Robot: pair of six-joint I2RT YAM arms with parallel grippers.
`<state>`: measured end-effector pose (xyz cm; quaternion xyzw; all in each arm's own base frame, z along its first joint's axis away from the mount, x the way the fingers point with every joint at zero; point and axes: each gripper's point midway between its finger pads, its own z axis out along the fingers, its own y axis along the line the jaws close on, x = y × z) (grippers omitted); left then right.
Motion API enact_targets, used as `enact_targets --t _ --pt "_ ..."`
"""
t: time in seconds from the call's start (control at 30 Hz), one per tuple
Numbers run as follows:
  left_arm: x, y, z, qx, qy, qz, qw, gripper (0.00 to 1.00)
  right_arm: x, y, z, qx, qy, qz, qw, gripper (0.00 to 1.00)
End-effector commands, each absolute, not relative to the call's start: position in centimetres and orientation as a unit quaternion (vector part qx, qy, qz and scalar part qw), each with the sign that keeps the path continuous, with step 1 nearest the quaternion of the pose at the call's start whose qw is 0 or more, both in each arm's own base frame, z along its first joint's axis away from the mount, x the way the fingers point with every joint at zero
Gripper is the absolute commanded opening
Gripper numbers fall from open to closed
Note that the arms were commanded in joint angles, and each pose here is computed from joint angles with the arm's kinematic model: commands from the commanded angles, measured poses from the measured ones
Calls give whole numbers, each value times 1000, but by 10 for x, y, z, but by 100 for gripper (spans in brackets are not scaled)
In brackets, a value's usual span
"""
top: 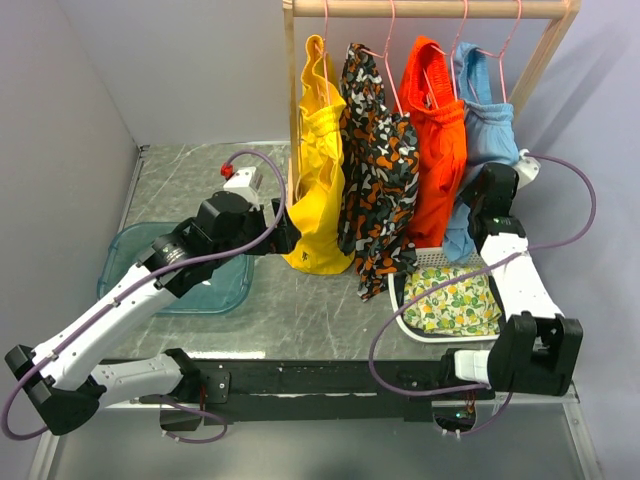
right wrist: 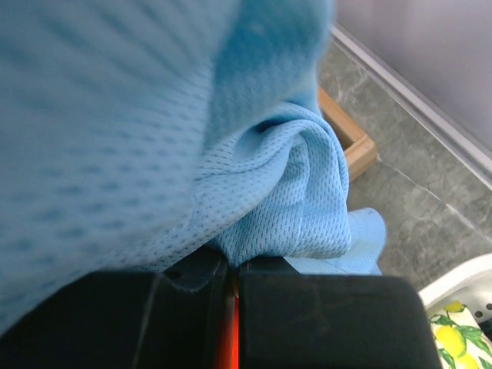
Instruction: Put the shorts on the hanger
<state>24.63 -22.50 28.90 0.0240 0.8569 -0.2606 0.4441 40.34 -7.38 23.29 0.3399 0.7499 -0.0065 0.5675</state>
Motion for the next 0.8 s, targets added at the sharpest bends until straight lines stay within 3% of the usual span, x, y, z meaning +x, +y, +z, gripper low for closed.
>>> enact_targets --t 0.0,0.23,0.33,0.43,0.47,0.67,0.77 --pt "249 -223 291 15 853 -264 450 99 421 -91 260 349 710 12 612 0" --pt "250 -223 287 16 856 -261 446 97 440 -94 283 341 701 37 625 0" --pt "250 -225 282 16 860 -261 439 97 442 -87 261 348 714 57 604 0" --pt "250 -225 277 14 863 -260 434 97 432 -79 240 353 722 70 591 14" --pt "249 -227 276 16 863 -264 431 96 426 -78 241 354 721 71 592 26" --pt "249 -232 264 15 868 -272 415 96 382 -66 224 357 733 80 574 74" --pt "251 -233 259 8 871 -270 409 96 356 -51 224 345 737 102 572 87"
